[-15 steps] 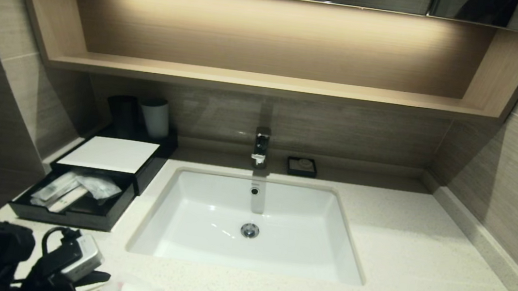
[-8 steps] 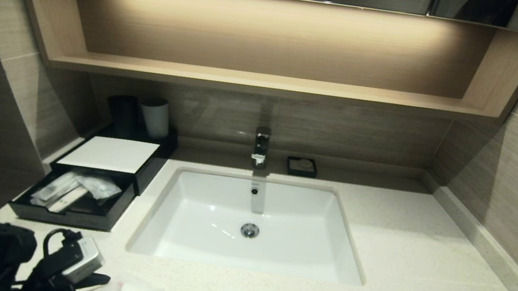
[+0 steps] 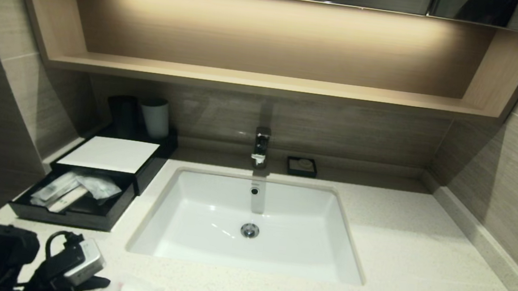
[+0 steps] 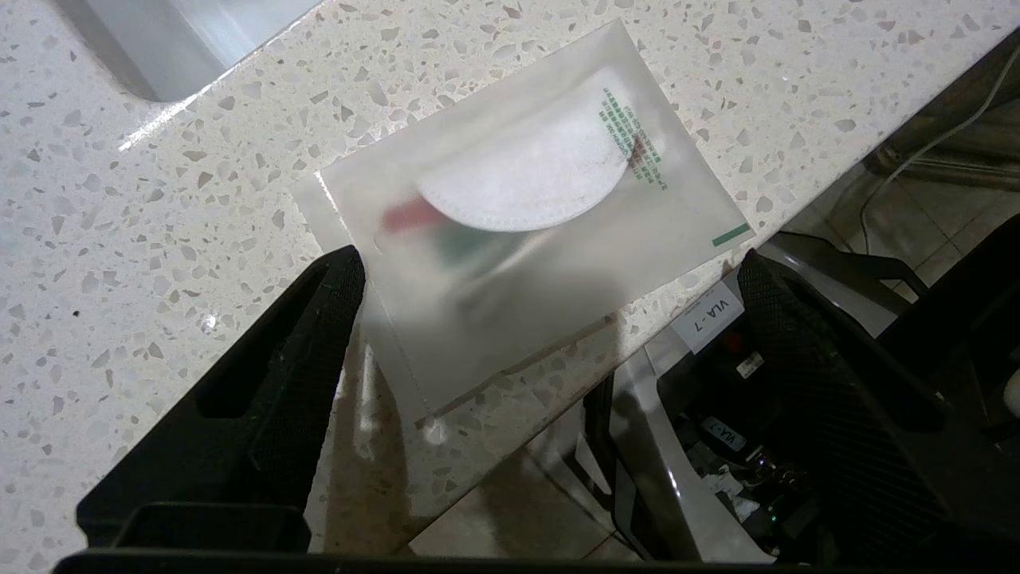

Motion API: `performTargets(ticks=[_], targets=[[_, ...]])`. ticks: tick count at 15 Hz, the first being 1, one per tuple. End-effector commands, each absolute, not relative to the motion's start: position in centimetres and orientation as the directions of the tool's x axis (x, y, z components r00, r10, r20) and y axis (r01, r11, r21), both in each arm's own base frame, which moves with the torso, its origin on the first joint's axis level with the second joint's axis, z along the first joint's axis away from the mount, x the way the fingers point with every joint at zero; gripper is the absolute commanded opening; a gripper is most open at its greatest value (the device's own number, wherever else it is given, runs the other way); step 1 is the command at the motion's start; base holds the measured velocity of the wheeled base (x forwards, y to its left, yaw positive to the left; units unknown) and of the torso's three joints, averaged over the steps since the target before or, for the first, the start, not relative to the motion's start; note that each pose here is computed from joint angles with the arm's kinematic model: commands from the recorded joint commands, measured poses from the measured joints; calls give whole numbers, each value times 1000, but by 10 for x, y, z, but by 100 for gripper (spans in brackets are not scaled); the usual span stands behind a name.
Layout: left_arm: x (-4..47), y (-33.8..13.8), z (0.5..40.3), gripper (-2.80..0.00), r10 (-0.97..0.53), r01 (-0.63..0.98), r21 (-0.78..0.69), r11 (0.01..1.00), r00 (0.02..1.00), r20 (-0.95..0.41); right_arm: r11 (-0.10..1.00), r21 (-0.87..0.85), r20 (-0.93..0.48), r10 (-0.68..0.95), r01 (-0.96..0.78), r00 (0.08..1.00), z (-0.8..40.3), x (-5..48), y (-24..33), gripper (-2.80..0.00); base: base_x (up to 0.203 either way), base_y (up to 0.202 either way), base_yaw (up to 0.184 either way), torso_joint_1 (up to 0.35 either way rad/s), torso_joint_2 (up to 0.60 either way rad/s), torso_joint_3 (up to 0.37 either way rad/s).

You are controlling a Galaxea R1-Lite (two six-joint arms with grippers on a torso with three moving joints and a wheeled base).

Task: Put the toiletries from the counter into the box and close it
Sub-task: Pick up the bathroom toiletry

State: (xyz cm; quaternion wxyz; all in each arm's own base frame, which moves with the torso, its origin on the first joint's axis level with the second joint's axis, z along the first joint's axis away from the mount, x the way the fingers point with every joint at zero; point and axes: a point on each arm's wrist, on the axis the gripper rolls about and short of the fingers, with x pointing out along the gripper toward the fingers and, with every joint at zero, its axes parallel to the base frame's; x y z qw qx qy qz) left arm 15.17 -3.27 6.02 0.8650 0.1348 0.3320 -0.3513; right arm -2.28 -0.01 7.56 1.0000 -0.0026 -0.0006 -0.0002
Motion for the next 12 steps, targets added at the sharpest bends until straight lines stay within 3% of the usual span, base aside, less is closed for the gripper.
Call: performTargets(ticks=[1,9,10,12], targets=[[152,-33,59,0,-520,702,0,712,527,-672,1000,-5,0,0,0,1000,75,-23,0,-280,0,0,0,0,0,0],[152,-33,59,0,-519,701,3,713,529,-671,1000,-6,0,0,0,1000,75,-23,0,-280,0,0,0,0,0,0],[153,-33,59,-280,-519,701,4,713,531,-670,1000,-6,0,0,0,1000,75,-23,0,-280,0,0,0,0,0,0],[152,-33,59,-280,-519,701,1,713,529,-672,1000,-6,0,0,0,1000,75,-23,0,-280,0,0,0,0,0,0]])
